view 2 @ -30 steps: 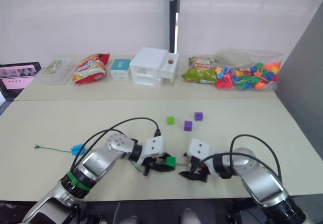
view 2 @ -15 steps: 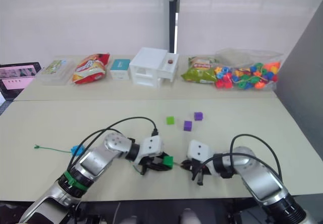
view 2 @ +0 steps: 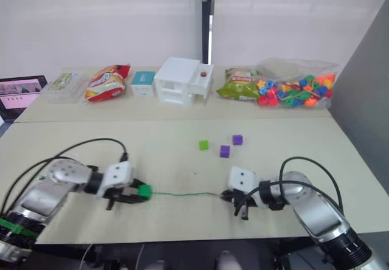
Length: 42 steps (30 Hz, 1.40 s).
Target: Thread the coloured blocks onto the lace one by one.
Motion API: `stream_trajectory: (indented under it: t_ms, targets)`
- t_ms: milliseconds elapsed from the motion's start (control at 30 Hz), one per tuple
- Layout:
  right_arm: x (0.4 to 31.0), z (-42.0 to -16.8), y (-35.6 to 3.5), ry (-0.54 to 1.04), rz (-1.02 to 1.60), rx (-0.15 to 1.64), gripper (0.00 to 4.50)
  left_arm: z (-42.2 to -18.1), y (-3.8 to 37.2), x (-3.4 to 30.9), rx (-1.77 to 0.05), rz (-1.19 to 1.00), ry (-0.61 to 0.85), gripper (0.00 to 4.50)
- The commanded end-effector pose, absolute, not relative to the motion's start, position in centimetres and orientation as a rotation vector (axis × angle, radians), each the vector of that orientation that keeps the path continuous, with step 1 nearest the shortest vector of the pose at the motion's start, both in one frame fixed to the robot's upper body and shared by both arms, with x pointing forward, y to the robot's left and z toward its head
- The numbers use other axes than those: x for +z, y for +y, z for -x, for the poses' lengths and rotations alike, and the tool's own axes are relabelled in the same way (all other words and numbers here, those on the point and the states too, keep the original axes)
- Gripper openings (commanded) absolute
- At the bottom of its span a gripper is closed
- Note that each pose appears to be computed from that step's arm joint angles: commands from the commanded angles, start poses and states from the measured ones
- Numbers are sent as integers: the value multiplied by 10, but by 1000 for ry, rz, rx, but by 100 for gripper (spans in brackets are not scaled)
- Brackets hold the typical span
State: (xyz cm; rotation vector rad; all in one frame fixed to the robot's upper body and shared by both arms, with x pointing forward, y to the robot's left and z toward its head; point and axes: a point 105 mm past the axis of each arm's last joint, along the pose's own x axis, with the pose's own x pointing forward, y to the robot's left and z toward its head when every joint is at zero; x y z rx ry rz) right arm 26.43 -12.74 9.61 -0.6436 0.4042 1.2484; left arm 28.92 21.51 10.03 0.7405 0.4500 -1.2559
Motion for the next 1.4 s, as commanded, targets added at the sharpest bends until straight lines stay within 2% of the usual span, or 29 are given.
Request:
stream_trajectory:
  t_ms: [33,233,400,567,633,867,967,1067,1167,1300,1400]
  targets:
    - [107,-264,-127,356,668,1254,0,-293,262,100,-1170,-847,512,120]
    - [107,-265,-125,356,673,1266,0,-283,318,109,-1093,-913,611,120]
    - [107,-267,-126,354,678,1268,0,-280,329,107,-1088,-953,641,120]
    - [108,-267,-122,344,674,1280,0,-293,313,122,-1078,-895,540,120]
    - [108,-264,-119,341,666,1292,0,-292,305,131,-1105,-850,536,231]
    - [112,-261,-109,350,647,1316,0,-296,246,175,-1218,-656,434,446]
    - [114,-260,-100,355,644,1330,0,-289,206,175,-1314,-594,379,446]
    - [114,-264,-91,363,657,1332,0,-271,153,158,-1451,-523,313,446]
    - [115,-268,-82,362,653,1333,0,-272,108,141,-1461,-489,225,446]
    - [117,-268,-75,354,653,1346,0,-279,72,122,-1461,-508,155,446]
    - [118,-267,-74,352,656,1348,0,-280,64,110,-1474,-535,154,446]
